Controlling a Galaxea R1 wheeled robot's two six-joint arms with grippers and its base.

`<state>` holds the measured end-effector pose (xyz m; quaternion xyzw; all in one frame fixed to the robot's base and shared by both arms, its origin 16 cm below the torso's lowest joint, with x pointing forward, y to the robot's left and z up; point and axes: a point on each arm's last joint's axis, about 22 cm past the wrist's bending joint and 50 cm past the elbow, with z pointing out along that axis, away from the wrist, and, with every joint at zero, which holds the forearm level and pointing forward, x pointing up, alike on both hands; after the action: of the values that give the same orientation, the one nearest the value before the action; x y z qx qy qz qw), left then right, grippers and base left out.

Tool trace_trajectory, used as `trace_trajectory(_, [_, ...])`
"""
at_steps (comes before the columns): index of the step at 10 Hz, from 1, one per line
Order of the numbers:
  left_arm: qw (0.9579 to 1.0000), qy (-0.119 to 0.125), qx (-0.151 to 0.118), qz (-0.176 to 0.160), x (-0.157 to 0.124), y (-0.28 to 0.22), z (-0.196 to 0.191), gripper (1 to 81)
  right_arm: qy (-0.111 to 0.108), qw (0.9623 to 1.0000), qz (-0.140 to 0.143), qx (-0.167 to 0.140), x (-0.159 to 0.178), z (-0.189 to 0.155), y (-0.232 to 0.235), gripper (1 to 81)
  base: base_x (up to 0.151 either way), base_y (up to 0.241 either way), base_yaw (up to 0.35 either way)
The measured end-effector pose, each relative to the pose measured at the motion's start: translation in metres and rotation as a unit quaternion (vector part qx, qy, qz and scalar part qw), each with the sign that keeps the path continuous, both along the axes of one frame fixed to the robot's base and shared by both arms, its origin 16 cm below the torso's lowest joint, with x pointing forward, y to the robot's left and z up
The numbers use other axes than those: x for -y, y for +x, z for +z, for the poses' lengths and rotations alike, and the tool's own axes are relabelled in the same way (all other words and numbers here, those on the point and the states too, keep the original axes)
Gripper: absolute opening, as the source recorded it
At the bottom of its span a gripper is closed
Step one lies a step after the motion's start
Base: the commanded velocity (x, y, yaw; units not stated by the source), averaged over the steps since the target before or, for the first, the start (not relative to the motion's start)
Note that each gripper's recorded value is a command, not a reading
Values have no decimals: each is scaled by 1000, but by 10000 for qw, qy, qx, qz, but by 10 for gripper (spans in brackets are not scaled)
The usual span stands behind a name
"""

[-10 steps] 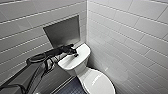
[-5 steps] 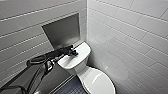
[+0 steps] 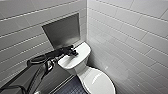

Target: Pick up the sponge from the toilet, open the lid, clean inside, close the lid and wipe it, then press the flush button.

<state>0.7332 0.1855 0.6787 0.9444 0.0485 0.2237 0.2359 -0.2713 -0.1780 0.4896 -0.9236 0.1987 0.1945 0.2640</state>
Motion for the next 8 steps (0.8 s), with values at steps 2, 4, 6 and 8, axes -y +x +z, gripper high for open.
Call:
trace_trajectory(2, [9996,-137,-149,-182,6,-4,11,10,4,10000,-3,28,-1,-2,4,10,0,0,0])
trace_trajectory(4, [9981,-429,-93,-439,21,-3,38,10,14,10000,-5,54,-2,-4,8,10,0,0,0])
trace_trajectory(6, [9945,-690,-96,-786,38,-15,57,10,35,10000,-19,74,-7,-6,12,10,0,0,0])
trace_trajectory(8, [9916,-843,-99,-981,36,-28,71,10,64,9999,-39,83,-13,-6,13,10,0,0,0])
